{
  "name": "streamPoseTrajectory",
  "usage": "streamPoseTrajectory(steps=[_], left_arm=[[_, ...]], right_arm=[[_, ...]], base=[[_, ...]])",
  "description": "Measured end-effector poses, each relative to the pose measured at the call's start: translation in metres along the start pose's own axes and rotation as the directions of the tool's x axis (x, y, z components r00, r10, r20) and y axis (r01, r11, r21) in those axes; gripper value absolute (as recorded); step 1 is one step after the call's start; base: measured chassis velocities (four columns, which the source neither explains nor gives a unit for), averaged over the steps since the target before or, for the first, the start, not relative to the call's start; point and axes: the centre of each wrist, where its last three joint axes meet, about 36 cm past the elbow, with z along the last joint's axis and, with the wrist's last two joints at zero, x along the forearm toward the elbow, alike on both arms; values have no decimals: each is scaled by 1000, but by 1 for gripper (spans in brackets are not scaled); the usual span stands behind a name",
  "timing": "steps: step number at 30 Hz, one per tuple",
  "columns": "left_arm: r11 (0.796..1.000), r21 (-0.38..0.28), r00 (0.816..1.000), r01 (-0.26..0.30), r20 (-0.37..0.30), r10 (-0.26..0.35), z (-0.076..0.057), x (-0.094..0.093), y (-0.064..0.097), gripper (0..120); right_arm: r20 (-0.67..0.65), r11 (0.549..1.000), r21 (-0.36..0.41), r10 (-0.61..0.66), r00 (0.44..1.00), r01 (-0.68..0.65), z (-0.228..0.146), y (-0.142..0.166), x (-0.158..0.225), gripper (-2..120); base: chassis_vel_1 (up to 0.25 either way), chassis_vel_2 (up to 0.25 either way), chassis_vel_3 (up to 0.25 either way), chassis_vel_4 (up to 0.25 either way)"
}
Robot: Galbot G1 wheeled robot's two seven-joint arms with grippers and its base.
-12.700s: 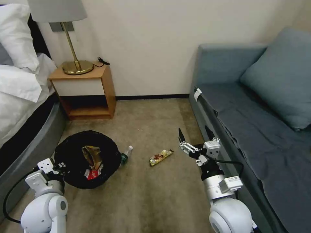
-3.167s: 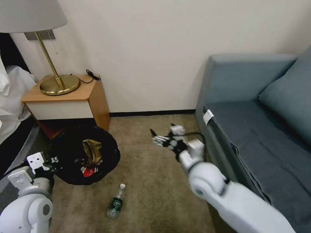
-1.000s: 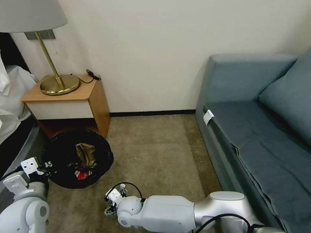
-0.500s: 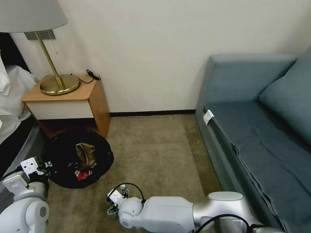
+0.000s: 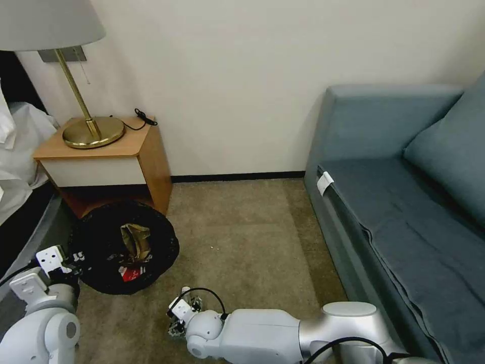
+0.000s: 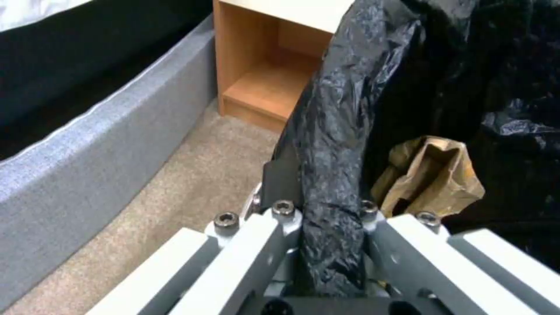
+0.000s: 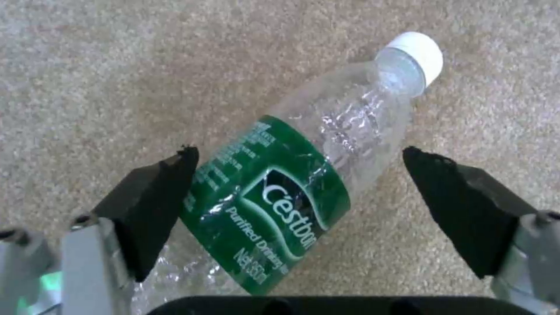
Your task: Pick up the trash bin, then pick up the garbage on the floor and place it into the trash bin.
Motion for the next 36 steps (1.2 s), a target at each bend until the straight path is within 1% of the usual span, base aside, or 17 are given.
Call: streamPoseTrajectory(steps=[2,3,7,11,17,21,22,26,27,32,33,36], left_arm=[[1000,-1,1000,0,0,0,0,0,0,3],[1000,-1,1000,0,0,0,0,0,0,3],[1000,-3,1000,-2,5,2,-1,2,0,3],[1000,-4,1000,-4,9,4,-2,4,0,3],[1000,-3,1000,-4,11,4,-2,4,0,3],[1000,-3,1000,-6,13,6,-2,5,0,3],[1000,-3,1000,-6,13,6,-2,5,0,3],[1000,-4,1000,-10,13,10,-2,5,-1,3],[1000,-4,1000,-10,13,10,-2,5,-1,3],[1000,-5,1000,-11,14,11,-2,5,-1,3],[1000,-5,1000,-11,14,11,-2,5,-1,3],[1000,-6,1000,-12,14,13,-2,5,-1,3]], right_arm=[[-1,1000,2,1,1000,-1,1,-1,-1,85],[-1,1000,2,1,1000,-1,1,-1,-1,85],[-8,1000,7,9,1000,-9,6,-4,-2,65],[-10,1000,11,16,1000,-16,11,-7,-3,61],[-13,1000,16,16,1000,-16,17,-9,-5,61],[-17,1000,20,15,1000,-15,23,-13,-5,48],[-17,1000,20,15,1000,-15,23,-13,-5,48],[-16,1000,27,13,1000,-13,27,-16,-4,29],[-16,1000,27,13,1000,-13,27,-16,-4,29],[1,1000,23,20,1000,-20,26,-27,1,18],[1,1000,23,20,1000,-20,26,-27,1,18],[30,999,14,32,999,-33,18,-44,13,16]], base=[[0,0,0,0],[0,0,0,0],[0,0,0,0],[0,0,0,0],[0,0,0,0],[0,0,0,0],[0,0,0,0],[0,0,0,0],[0,0,0,0],[0,0,0,0],[0,0,0,0],[0,0,0,0]])
